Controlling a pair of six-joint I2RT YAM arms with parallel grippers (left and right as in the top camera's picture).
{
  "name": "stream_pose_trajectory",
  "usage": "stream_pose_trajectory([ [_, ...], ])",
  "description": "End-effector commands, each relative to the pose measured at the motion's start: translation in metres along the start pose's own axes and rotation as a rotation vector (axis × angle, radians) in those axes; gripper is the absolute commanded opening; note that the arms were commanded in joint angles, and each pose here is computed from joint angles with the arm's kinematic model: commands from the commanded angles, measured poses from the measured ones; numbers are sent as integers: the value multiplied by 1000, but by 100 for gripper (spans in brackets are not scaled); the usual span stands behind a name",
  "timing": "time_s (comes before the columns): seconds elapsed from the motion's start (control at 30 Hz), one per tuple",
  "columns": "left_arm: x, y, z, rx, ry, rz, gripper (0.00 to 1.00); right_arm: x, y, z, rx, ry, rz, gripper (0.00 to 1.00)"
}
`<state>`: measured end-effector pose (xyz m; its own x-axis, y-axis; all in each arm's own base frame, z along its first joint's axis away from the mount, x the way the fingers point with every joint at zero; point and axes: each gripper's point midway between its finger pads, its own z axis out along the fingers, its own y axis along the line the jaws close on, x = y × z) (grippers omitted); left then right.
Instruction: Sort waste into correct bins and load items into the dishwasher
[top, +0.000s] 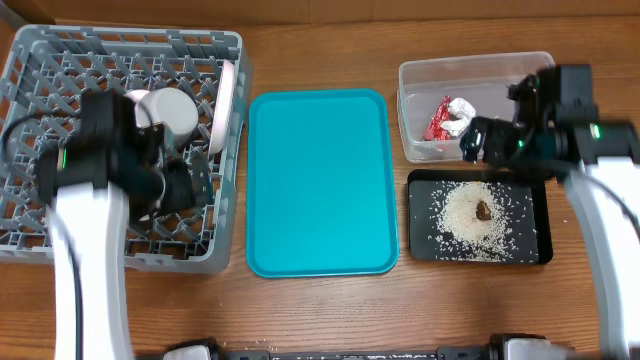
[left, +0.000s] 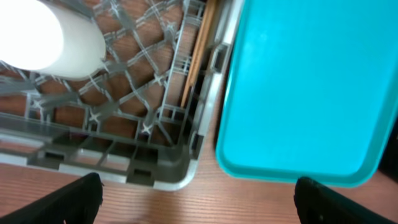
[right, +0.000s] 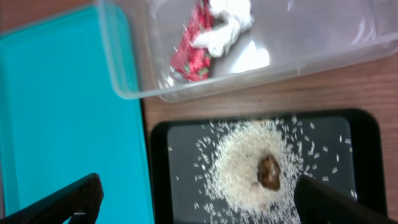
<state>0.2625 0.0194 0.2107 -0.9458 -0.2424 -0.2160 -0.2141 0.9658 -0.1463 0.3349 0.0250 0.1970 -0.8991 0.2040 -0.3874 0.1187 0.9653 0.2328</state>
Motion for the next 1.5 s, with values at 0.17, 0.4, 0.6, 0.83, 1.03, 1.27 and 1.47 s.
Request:
stream_pose_trajectory([
  [0.17,50,-8,-53,62,-498,119,100,51,-12,-72,11,-389,-48,99],
  [0.4,69,-9,-75,71,-633,139,100,75,-12,-102,-10,-484,-59,100],
  [0.6,80,-7,-68,68,-586,132,100,76,-12,-103,-11,-488,-60,99],
  [0.83,81,-7,-68,67,-582,132,100,76,-12,-103,-10,-487,-60,100],
  [1.03,81,-7,-68,67,-582,132,100,76,-12,-103,-10,-487,-60,100],
  [1.27,81,-7,-68,67,-582,131,100,80,-6,-125,-22,-599,-134,100],
  [1.47,81,-7,-68,67,-582,131,100,84,7,-131,-110,-858,-235,100],
])
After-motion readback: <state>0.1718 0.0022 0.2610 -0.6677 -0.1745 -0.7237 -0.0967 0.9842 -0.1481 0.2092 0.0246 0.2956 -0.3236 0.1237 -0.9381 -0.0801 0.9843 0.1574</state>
